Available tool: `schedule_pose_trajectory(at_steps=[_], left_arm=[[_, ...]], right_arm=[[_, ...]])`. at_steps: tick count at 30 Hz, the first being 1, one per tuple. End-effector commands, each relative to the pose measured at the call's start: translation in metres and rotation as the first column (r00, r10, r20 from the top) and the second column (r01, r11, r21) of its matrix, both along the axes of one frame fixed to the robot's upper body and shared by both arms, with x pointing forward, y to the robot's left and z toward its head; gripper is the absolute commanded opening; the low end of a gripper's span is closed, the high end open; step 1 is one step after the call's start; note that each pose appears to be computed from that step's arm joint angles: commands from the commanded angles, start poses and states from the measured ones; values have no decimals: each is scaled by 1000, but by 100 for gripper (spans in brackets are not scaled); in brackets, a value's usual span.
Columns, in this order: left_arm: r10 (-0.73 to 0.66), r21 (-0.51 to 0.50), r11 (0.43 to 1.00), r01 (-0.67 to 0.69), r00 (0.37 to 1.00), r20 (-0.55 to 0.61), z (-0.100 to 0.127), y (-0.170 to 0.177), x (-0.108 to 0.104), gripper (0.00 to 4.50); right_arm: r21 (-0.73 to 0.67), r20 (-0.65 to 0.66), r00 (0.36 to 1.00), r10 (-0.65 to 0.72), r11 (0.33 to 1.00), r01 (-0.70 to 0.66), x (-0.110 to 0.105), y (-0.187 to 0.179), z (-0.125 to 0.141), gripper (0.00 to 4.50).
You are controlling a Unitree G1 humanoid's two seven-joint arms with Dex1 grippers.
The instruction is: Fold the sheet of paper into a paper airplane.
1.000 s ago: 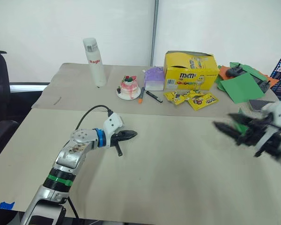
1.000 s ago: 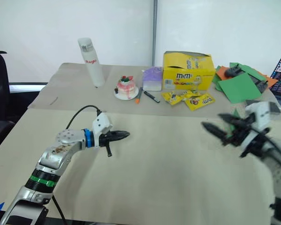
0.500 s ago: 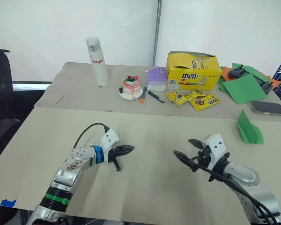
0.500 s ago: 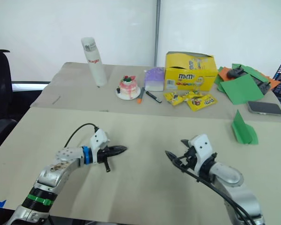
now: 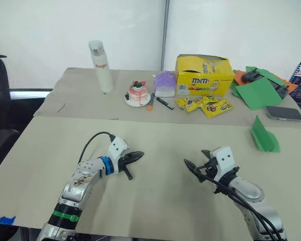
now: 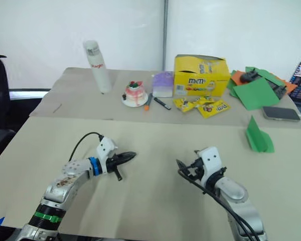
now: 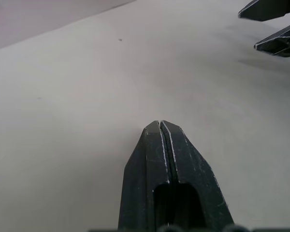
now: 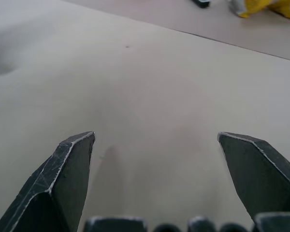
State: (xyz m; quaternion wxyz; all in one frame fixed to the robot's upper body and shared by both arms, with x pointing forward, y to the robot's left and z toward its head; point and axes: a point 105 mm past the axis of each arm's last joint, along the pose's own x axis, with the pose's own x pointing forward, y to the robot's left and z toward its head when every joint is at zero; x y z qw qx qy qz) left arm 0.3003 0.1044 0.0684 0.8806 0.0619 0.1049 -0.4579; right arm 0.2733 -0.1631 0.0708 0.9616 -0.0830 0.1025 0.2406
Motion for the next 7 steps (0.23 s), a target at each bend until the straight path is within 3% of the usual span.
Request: schedule_pose_trajectory(at_steps=[1,7], left_arm=[[-5,0,1000,5,999,51,7,-2,1,0],[3,9,1000,-4,999,50,4,0,0,0]], right_arm=[[-1,61,998,29,1000,-29,1,4,14,447],[-3,66,997,35,999,-35,1,4,14,447]])
